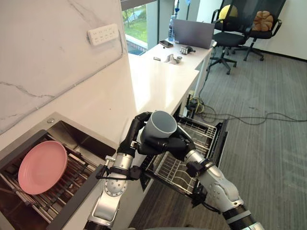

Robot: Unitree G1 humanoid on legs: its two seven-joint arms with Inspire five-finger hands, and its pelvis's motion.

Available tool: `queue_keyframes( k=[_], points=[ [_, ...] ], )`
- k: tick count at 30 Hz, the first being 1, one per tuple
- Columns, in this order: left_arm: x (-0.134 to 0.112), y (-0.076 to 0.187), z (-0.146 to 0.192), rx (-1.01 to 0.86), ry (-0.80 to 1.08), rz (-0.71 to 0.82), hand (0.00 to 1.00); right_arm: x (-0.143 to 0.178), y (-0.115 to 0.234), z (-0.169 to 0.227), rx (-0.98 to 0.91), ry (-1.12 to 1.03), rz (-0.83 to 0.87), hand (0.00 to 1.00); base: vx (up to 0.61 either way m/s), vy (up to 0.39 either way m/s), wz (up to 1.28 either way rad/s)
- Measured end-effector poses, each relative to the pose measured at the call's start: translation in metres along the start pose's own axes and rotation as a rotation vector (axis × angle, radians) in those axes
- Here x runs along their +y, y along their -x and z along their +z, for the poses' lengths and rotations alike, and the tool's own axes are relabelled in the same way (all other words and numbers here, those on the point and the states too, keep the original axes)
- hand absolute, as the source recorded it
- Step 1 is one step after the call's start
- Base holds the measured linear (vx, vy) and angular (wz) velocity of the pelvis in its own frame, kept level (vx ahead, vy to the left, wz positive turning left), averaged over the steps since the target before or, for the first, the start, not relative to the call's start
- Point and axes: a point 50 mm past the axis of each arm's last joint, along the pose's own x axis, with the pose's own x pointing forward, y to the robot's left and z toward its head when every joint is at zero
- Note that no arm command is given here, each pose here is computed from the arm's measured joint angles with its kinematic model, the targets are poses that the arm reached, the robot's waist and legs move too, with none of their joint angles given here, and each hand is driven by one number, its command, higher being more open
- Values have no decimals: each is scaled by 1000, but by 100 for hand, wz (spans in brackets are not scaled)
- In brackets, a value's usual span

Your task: Walk over to the sink, pick up the cup, carry it to the dishwasher, place the cup inside the dishwasher, then close the dishwasher door

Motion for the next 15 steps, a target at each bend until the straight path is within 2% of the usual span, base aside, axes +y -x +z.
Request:
queue_keyframes(
  k=[2, 3, 15],
  points=[
    [1, 0, 0, 4, 14, 6, 0, 2, -3, 1, -4, 7, -1, 100, 0, 0, 0],
    [1, -1, 0, 4, 18, 13, 0, 3, -5, 2, -6, 12, -1, 0, 0, 0, 0],
    [1, -6, 1, 8, 67, 71, 0, 11, -14, 5, -81, 140, -131, 0, -3, 0, 0]
  ],
)
